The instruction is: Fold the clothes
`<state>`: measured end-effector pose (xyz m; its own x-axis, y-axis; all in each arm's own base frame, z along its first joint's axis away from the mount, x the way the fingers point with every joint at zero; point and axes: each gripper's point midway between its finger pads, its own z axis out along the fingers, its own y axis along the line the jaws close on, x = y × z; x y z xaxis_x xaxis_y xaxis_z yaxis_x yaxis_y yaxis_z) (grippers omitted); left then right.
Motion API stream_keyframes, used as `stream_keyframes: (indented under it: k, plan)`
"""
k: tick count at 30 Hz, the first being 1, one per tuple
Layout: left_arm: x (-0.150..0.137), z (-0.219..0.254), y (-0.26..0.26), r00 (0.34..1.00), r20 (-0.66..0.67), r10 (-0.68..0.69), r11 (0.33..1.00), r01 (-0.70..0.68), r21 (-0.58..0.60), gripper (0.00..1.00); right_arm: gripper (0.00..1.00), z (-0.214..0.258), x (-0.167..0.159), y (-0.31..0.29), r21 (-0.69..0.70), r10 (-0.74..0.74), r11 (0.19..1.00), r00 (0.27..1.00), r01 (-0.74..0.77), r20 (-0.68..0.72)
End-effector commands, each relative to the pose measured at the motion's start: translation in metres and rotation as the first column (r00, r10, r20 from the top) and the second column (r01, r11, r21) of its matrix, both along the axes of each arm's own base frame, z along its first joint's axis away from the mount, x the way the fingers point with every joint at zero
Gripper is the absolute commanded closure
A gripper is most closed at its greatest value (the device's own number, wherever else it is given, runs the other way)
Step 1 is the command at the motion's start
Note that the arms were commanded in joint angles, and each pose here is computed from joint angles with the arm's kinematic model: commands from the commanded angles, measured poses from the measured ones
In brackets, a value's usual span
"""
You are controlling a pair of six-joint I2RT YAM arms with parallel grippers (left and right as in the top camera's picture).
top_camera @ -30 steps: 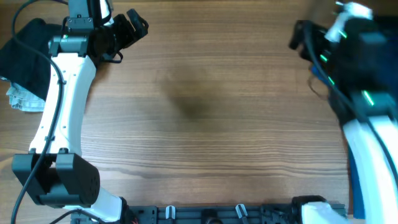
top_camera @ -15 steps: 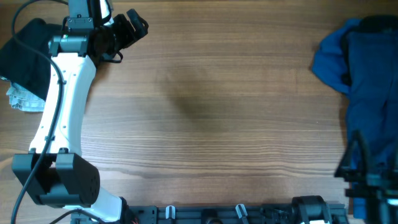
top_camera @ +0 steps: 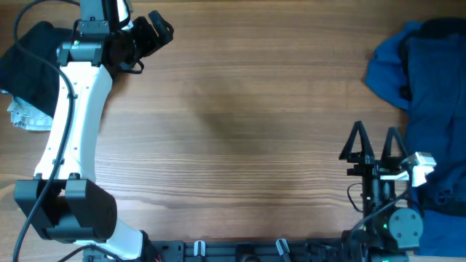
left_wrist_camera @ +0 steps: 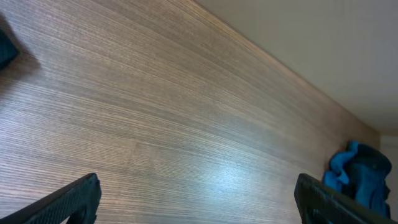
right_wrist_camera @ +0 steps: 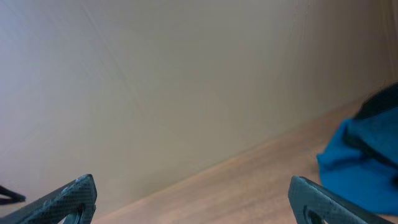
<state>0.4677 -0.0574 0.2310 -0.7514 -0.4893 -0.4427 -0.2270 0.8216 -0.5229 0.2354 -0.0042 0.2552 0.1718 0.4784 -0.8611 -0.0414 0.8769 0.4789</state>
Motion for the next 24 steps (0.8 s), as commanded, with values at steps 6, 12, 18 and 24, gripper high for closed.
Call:
stream_keyframes:
  k: [6, 12, 18, 24]
  plan:
    - [0.001, -0.006, 0.0, 1.0, -0.012, 0.0, 1.0, 0.0, 0.005, 0.0, 0.0, -0.05, 0.009, 0.011, -0.012, 0.058, 0.998, 0.997, -0.059, -0.053]
    - [0.001, -0.006, 0.0, 1.0, -0.012, 0.0, 1.0, 0.0, 0.005, 0.0, 0.0, -0.069, 0.011, 0.019, -0.207, 0.071, 0.973, 0.989, -0.098, -0.133]
    - [0.001, -0.006, 0.0, 1.0, -0.012, 0.0, 1.0, 0.0, 0.006, 0.0, 0.01, -0.081, 0.012, 0.02, -0.206, 0.073, 0.972, 0.981, -0.111, -0.182]
    - [0.001, -0.006, 0.0, 1.0, -0.012, 0.0, 1.0, 0.0, 0.006, 0.0, 0.0, -0.081, 0.012, 0.02, -0.206, 0.073, 0.972, 0.981, -0.111, -0.182]
